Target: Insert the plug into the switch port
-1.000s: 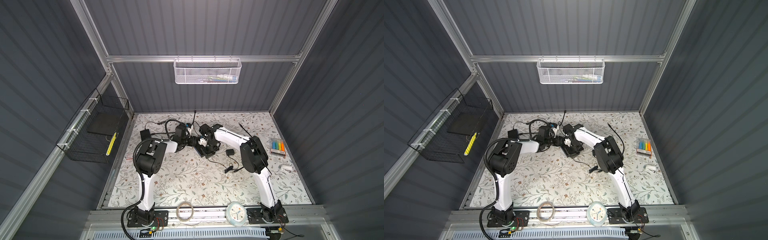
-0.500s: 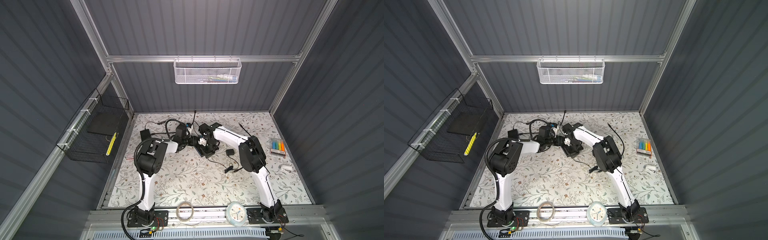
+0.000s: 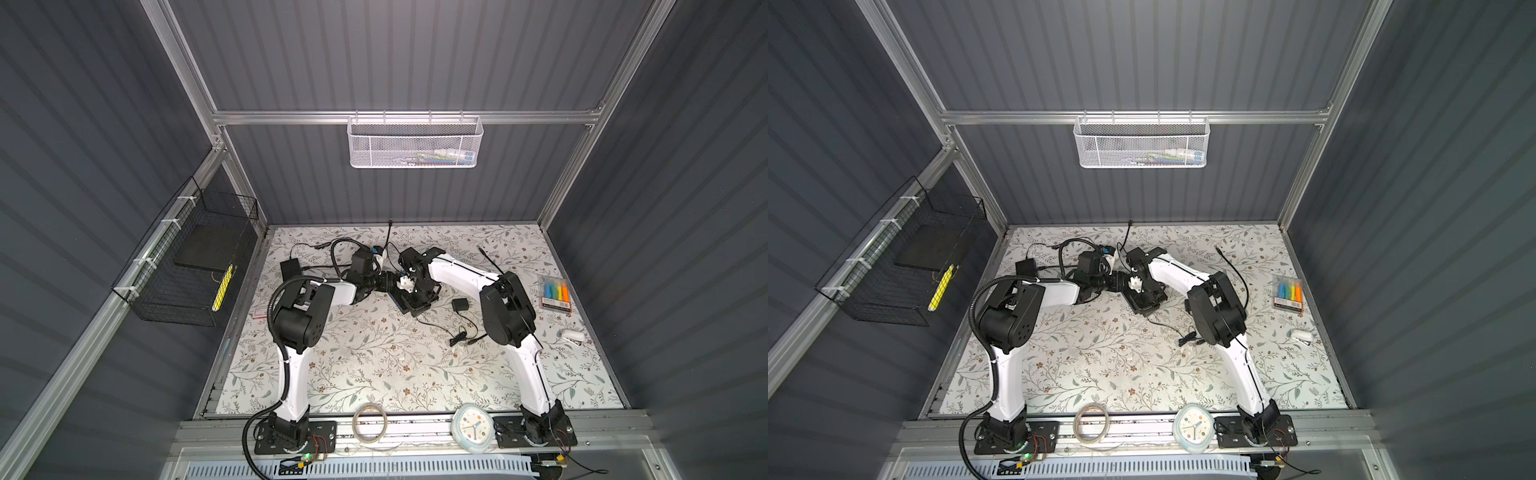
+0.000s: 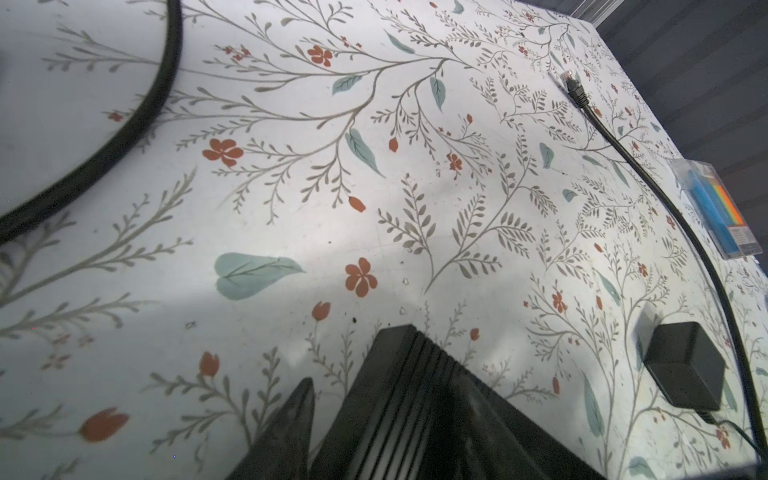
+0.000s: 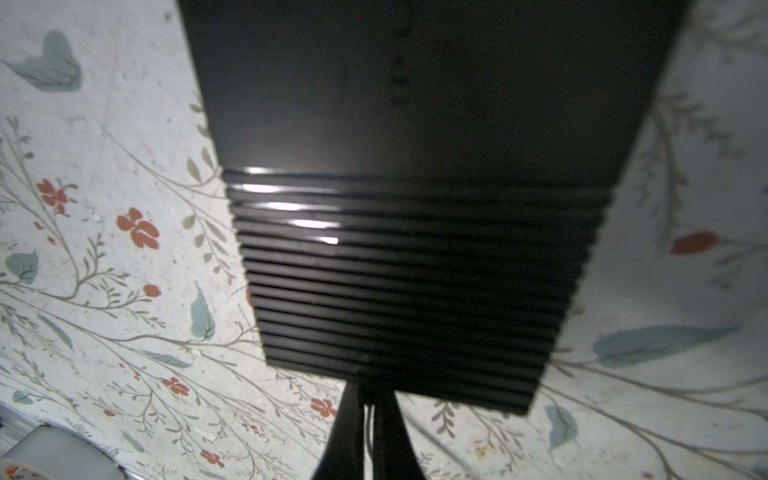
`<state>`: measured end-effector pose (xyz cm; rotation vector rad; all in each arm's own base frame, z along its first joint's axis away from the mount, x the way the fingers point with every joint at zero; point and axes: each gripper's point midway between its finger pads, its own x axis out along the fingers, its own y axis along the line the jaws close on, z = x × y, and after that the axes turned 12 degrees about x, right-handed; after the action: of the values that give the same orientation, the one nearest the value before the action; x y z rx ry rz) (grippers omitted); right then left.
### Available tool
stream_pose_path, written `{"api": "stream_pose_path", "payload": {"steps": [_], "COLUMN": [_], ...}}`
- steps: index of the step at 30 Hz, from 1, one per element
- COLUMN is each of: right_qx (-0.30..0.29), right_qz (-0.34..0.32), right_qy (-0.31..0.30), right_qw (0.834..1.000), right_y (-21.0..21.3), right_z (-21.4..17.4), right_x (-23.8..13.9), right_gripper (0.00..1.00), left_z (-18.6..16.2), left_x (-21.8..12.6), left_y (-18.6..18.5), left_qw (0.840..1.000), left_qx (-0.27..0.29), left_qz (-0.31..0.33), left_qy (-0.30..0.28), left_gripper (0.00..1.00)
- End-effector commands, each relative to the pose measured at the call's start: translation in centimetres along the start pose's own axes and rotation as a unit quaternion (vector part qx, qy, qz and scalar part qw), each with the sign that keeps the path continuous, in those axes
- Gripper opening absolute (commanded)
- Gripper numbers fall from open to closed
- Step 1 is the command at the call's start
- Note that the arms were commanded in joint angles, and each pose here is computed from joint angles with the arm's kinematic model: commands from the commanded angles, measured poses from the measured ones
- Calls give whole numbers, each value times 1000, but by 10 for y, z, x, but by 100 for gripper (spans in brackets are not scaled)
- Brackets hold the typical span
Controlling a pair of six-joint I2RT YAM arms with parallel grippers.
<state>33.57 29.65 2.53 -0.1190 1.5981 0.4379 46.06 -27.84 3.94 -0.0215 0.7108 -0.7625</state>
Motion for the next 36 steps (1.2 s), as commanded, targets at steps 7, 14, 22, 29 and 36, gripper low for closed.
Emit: {"api": "stream_pose_path", "payload": {"steps": [7,14,22,29,36], "right_qx": [-32,-11,81,213,258], "right_qz": [36,-10,35,172,241], "right_qy": [-176,-165,-175,-199,-174], "right_qw": [983,986,981,941,919], "right_y": [13,-20,-25,-11,-2], "right_z": [45,-11,-19,9,8], "right_x": [-37,-50,-54,-44,-33], "right_gripper": [24,33,38,40,40], "left_z": [-98,-66,-38,-6,14], "left_x": [-12,-28,-38,-45,-40], "left_y": [-2,21,19,6,0], "left_qw": [976,979,984,992,995], "left_qx": [-99,-90,-84,-48,4], "left_qz": [4,70,78,50,28], "left_qy": [194,170,137,104,100], "left_gripper": [54,56,57,57,58]}}
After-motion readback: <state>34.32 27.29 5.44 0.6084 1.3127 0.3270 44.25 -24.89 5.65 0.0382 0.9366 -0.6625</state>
